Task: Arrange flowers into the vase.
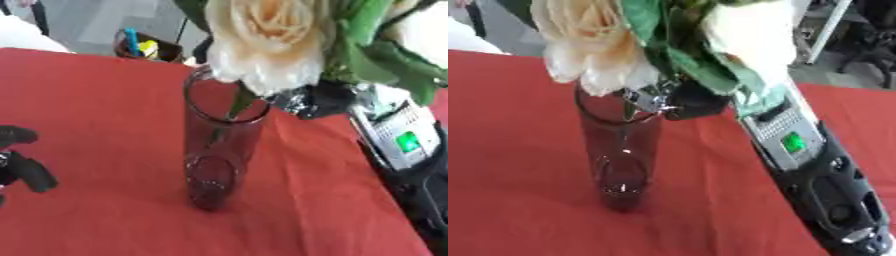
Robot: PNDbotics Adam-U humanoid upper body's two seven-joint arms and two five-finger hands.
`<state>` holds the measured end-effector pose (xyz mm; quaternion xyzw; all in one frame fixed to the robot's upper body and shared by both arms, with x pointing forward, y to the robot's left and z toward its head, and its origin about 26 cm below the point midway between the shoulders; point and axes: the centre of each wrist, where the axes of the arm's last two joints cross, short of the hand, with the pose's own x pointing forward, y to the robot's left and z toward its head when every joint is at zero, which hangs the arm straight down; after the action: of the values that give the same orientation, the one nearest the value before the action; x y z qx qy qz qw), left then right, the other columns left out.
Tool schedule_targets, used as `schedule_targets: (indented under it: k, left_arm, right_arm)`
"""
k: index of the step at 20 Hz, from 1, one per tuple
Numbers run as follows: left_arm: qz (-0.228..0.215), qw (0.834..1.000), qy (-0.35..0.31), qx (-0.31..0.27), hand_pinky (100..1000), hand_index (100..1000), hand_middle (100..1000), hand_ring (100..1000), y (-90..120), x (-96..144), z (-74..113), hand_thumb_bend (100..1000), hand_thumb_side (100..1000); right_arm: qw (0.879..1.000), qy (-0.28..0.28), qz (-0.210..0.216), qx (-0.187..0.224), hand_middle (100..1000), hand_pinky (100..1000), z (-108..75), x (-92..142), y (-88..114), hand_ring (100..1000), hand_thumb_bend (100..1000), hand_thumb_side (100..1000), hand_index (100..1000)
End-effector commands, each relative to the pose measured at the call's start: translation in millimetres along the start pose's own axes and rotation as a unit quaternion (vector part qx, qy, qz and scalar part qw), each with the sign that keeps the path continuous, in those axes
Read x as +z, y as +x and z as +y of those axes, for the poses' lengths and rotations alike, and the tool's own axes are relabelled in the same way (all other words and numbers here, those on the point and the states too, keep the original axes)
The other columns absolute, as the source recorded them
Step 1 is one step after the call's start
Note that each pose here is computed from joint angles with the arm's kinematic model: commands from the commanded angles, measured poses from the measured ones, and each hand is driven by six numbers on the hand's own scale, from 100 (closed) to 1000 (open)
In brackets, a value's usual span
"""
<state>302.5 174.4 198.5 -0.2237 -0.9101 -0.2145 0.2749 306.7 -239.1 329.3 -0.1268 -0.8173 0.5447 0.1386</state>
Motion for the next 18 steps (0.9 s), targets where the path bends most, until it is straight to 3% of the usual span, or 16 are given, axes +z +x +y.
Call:
schedule_targets:
  k: [1, 11, 18]
  left_arm:
    - [-0.009, 1.0, -0.008, -0.004, 488, 755, 689, 460, 5, -4, -0.8, 100, 984]
    - [-0.006, 1.0, -0.008, -0.005, 488, 755, 691, 461, 5, -4, -0.6, 100, 986]
    - [-0.004, 1.0, -0.01, -0.005, 488, 755, 692, 461, 5, -4, -1.3, 100, 988]
  right_arm:
    - [1.0, 0.009, -0.001, 0.012, 698, 987, -15.6, 5, 5, 1000, 100, 1000, 828]
    - [0.999, 0.039, 0.002, 0.01, 714, 993, -28.1, 16, 4, 1000, 100, 1000, 836]
    - [1.0, 0.025, -0.007, 0.004, 711, 993, -36.3, 17, 6, 1000, 100, 1000, 837]
